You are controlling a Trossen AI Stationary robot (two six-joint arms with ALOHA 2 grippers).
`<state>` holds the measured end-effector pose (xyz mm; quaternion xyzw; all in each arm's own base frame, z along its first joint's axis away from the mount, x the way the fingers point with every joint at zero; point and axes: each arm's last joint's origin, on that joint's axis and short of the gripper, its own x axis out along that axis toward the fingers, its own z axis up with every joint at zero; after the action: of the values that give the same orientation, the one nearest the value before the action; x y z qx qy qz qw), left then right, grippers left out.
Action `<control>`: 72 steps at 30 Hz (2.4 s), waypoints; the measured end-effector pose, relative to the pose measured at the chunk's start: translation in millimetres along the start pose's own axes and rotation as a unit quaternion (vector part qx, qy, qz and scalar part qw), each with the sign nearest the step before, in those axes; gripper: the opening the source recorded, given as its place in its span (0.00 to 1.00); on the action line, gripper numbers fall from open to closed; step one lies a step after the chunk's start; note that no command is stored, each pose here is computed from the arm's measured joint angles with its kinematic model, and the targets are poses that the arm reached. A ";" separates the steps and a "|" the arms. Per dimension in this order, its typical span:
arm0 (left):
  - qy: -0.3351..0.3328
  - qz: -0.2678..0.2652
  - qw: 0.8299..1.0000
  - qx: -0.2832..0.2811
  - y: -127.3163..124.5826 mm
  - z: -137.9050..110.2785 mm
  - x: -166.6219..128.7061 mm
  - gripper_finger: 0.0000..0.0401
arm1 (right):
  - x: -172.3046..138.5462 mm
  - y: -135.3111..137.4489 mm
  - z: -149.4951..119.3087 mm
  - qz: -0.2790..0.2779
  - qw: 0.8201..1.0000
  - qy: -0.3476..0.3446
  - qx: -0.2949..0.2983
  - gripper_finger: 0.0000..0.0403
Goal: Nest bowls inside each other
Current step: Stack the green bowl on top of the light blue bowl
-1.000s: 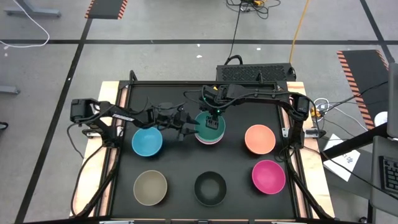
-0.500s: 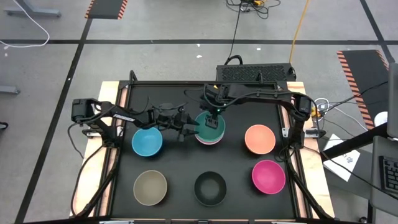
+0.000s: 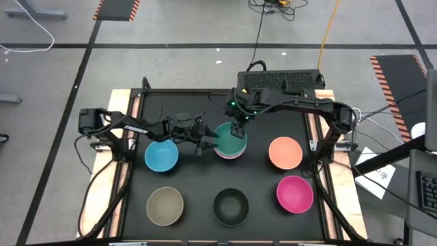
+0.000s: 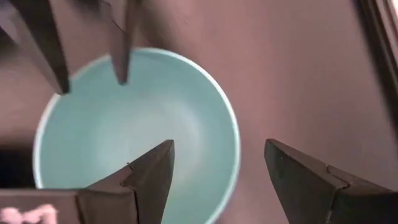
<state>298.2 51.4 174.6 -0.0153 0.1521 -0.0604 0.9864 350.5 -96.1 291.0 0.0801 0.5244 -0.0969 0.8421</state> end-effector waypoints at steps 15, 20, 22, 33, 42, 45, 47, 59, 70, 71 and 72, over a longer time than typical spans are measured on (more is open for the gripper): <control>-0.044 0.003 0.998 0.044 -6.8 30.7 -25.4 0.49 | 0.4 -0.7 -6.5 -0.010 0.999 0.034 0.004 0.29; -0.035 0.000 0.998 0.043 -13.4 40.7 -41.5 0.49 | -1.3 -0.6 -9.9 -0.010 0.999 0.050 0.002 0.20; -0.027 -0.004 0.999 0.042 -15.7 39.7 -41.8 0.49 | -1.2 -0.6 -11.3 -0.010 0.998 0.057 0.002 0.20; -0.010 0.006 0.999 0.043 -17.9 36.5 -40.8 0.49 | 0.5 5.6 -18.7 -0.004 0.996 0.090 0.009 0.11; -0.008 0.005 0.999 0.043 -18.0 36.2 -40.8 0.49 | 21.1 5.0 -34.9 -0.005 0.992 0.122 0.020 0.10; -0.008 0.004 0.999 0.045 -18.0 36.1 -40.8 0.49 | 20.2 5.0 -32.0 -0.005 0.995 0.101 0.021 0.11; -0.009 0.004 0.999 0.047 -18.0 36.2 -40.8 0.49 | 15.3 5.2 -29.9 -0.004 0.996 0.082 0.020 0.12; 0.028 -0.032 0.999 0.032 -24.9 15.3 -18.3 0.49 | -23.5 8.4 -28.3 -0.001 1.000 0.007 0.024 0.15; 0.020 -0.012 0.999 0.035 -23.3 13.3 -12.7 0.49 | -23.2 8.8 -27.7 -0.002 1.000 0.004 0.024 0.15; 0.021 -0.013 0.999 0.035 -23.3 13.1 -12.7 0.49 | -23.2 8.8 -27.5 -0.002 1.000 0.003 0.024 0.15; 0.022 -0.013 0.999 0.034 -23.2 12.7 -12.5 0.49 | -23.2 8.8 -27.2 -0.002 1.000 0.002 0.025 0.15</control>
<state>287.5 30.1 191.6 0.0178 0.1713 -0.0783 0.9820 319.1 -79.3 300.3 0.1001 0.5236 -0.1110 0.8388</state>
